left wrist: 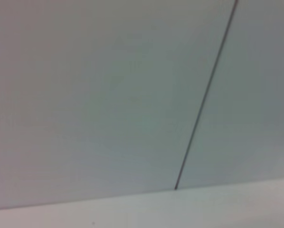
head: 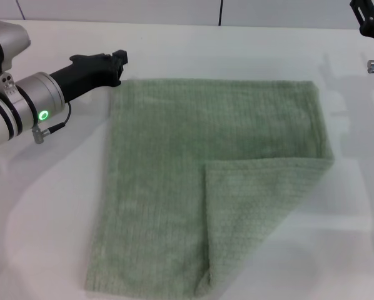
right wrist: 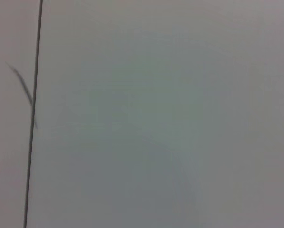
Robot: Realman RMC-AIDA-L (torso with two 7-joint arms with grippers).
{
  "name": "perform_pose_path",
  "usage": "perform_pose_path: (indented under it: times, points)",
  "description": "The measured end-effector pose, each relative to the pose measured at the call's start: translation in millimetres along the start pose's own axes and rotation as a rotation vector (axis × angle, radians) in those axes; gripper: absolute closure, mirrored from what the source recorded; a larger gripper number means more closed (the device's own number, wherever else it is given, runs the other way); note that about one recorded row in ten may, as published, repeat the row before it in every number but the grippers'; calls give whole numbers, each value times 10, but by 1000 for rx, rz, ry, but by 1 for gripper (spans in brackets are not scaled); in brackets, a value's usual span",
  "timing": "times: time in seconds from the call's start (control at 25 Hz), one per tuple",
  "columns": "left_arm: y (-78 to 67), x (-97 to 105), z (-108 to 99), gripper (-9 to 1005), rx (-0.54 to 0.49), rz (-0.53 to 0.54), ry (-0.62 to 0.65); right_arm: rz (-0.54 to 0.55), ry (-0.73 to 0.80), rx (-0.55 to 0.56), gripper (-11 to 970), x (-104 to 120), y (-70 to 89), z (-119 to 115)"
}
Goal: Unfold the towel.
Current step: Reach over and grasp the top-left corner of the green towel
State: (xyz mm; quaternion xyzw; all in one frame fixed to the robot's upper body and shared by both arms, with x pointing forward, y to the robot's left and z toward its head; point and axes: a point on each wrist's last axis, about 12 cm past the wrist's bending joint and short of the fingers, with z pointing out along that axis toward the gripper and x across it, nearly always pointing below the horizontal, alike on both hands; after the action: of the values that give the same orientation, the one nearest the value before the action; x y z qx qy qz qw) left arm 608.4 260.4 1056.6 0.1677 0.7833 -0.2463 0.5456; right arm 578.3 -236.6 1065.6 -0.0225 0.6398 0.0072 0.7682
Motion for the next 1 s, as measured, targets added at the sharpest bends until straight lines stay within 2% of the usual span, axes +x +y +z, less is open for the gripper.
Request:
perform_pose_path:
  times: [0.52, 1.0]
  points:
    - [51, 22, 34, 998, -2, 56, 107, 4, 1, -3, 134, -3, 13, 7]
    - [-33, 165, 129, 998, -26, 97, 161, 5, 5, -4, 133, -1, 18, 9]
